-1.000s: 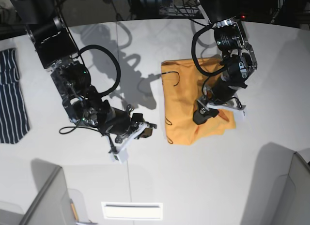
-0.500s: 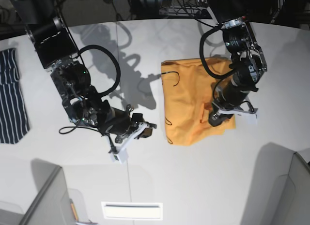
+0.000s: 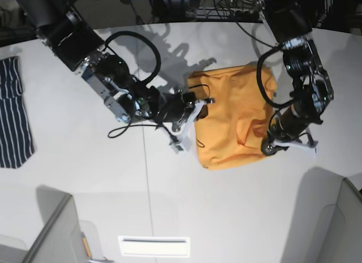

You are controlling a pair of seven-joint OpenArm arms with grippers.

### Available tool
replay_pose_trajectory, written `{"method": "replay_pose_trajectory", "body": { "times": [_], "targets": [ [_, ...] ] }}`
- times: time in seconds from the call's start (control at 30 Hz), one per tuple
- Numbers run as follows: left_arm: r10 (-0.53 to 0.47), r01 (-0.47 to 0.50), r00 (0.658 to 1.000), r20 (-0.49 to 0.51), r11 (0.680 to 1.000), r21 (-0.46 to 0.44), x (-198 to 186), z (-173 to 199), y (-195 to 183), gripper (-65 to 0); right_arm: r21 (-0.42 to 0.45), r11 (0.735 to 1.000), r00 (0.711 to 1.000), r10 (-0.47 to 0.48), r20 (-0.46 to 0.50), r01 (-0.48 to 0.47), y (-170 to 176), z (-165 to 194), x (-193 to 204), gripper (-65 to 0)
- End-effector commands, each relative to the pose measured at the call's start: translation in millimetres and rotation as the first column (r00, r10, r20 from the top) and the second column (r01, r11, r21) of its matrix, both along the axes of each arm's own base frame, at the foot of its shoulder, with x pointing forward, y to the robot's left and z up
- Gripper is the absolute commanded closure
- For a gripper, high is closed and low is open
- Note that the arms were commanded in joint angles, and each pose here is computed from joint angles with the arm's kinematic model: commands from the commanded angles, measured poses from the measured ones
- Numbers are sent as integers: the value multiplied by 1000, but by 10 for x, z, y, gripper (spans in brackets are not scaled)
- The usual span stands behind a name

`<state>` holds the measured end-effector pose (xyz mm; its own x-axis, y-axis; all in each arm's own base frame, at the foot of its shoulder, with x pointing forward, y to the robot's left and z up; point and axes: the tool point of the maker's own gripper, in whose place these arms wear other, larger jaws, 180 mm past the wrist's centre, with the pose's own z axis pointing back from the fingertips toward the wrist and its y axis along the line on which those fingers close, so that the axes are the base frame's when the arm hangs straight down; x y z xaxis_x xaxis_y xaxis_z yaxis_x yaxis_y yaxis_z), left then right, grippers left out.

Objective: Fold the T-shirt properly

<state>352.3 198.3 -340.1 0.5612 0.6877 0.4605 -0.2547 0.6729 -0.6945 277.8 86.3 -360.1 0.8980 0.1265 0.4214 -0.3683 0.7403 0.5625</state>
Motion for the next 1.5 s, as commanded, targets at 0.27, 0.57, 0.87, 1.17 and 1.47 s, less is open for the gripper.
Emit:
{"method": "replay_pose_trajectory", "body": {
  "times": [0.27,0.57,0.87,1.17,1.47],
  "targets": [
    [-28,28,999,-43,1000,-4,203,17,219,0,-24,999,999,-30,-17,30,134,-183,84,0],
    [-9,4,984,-179,1000,-29,225,-251,577,0,-150,988,999,-45,12,46,82,-472,159,0],
    [5,-6,984,-177,1000,-6,247,-150,822,-58,-75,997,997,-18,79,24,268,-142,183,0],
    [-15,-5,979,-203,995,-101,-265,15,1301,-538,2,1000,989,3,150,-4,550,244,282,0],
    [132,-96,967,-219,981,168,-1326,251,2214,-382,36,995,976,79,201,-88,819,464,110,0]
  ]
}}
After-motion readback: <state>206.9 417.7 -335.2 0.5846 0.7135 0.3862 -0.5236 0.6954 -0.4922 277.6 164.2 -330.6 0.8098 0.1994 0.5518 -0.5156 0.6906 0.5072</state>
